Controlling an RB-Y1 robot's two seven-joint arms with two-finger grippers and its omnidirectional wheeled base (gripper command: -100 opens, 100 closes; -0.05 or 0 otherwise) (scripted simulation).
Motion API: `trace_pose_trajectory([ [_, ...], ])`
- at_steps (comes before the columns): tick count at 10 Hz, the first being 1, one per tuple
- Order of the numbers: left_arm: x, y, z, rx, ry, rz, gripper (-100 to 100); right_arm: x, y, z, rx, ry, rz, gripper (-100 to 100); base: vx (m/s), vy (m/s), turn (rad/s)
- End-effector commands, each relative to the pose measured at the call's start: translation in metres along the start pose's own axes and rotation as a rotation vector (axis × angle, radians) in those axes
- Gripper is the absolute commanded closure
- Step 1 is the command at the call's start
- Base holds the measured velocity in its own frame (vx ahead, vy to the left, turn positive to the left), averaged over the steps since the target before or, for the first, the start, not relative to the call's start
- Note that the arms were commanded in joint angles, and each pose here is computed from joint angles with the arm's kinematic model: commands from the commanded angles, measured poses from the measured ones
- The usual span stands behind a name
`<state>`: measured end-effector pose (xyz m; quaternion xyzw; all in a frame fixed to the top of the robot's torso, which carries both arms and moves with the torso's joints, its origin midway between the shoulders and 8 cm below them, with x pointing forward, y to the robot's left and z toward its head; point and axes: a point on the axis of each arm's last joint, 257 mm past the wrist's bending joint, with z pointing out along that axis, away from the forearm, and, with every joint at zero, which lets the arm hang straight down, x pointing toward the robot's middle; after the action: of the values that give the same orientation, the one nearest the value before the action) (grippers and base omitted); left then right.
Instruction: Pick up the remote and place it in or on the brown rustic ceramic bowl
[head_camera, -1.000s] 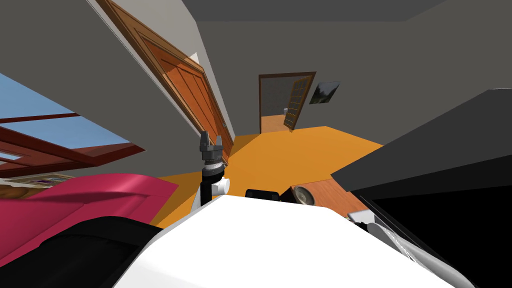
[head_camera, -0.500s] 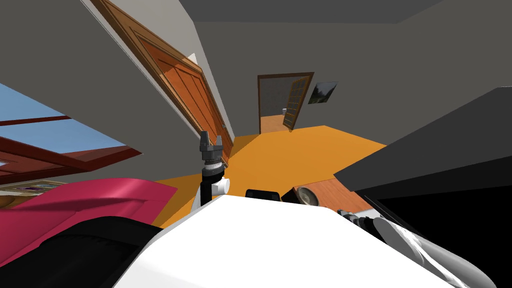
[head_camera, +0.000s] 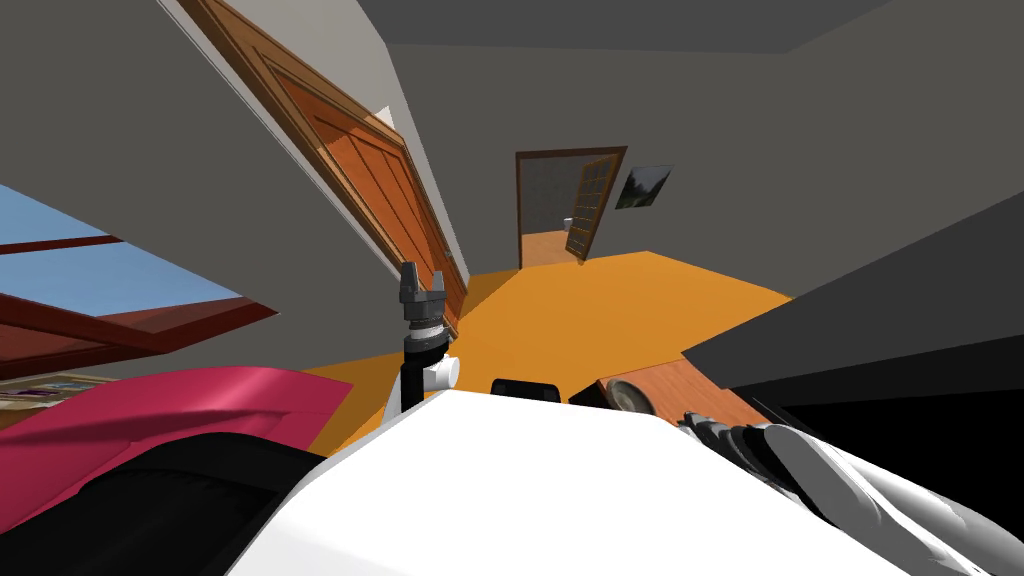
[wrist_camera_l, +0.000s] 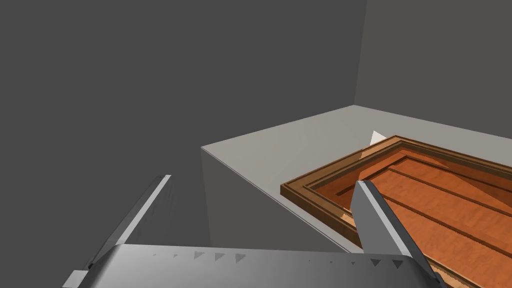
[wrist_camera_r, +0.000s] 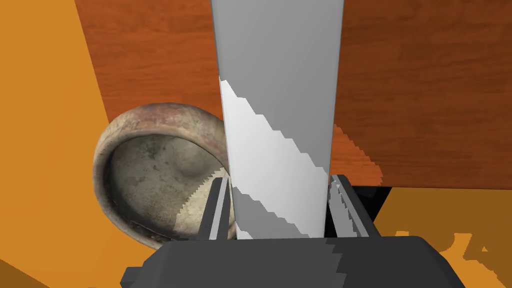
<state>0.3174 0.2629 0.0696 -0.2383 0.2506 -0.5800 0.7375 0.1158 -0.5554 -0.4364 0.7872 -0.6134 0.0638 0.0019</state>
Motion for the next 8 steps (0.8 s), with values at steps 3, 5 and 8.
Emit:
trace_pose_trajectory([
  [3,0.0,0.0,0.0,0.0,0.0,0.0,0,0.005,0.016,-0.009,-0.031,-0.054,0.105,100,0.165,0.124,0.013],
  [5,0.0,0.0,0.0,0.0,0.0,0.0,0,0.006,0.028,-0.011,-0.055,-0.084,0.161,100,0.2,0.123,0.028],
  [8,0.0,0.0,0.0,0.0,0.0,0.0,0,0.008,0.023,-0.011,-0.045,-0.075,0.145,-100,0.034,0.023,0.002],
])
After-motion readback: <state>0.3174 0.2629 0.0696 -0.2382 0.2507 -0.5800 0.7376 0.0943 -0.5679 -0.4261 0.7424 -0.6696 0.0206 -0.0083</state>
